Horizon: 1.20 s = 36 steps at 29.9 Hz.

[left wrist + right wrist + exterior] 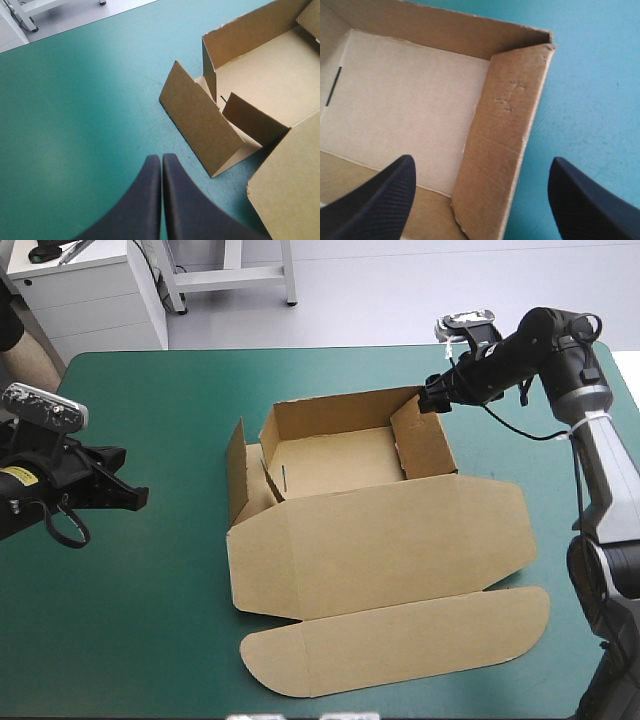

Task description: Fold the box

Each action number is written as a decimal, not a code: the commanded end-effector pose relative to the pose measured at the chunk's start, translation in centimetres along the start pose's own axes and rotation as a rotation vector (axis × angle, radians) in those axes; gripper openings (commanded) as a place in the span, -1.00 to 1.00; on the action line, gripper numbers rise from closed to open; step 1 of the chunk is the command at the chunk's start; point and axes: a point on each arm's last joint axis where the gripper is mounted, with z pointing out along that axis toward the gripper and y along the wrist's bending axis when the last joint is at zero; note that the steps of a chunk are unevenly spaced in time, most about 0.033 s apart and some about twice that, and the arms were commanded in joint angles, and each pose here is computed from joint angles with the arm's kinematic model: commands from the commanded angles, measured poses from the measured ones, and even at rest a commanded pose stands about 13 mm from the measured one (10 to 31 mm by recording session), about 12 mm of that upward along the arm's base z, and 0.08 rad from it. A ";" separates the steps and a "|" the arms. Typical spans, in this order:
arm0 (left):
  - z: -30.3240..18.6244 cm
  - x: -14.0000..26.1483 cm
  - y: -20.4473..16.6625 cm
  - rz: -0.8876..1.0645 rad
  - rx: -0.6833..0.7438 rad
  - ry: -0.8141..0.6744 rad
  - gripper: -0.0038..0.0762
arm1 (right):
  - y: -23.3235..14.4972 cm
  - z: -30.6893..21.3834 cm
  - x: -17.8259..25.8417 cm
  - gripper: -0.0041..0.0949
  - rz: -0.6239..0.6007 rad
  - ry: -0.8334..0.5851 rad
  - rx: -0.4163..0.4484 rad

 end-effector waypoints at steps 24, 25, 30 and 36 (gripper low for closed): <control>-1.0 -1.0 -0.3 -0.023 0.011 -0.092 -0.92 | -3.3 9.3 0.8 -0.02 0.085 0.146 -0.016; -1.0 -1.0 -0.3 -0.023 0.011 -0.092 -0.92 | -3.3 9.3 0.8 -0.18 0.086 0.145 -0.017; -1.0 -1.0 -0.3 -0.023 0.011 -0.092 -0.92 | -3.2 9.2 0.8 -0.95 0.086 0.146 -0.018; -1.0 -1.0 -0.3 -0.025 0.011 -0.092 -0.92 | -3.2 8.9 0.6 -0.95 0.080 0.149 -0.019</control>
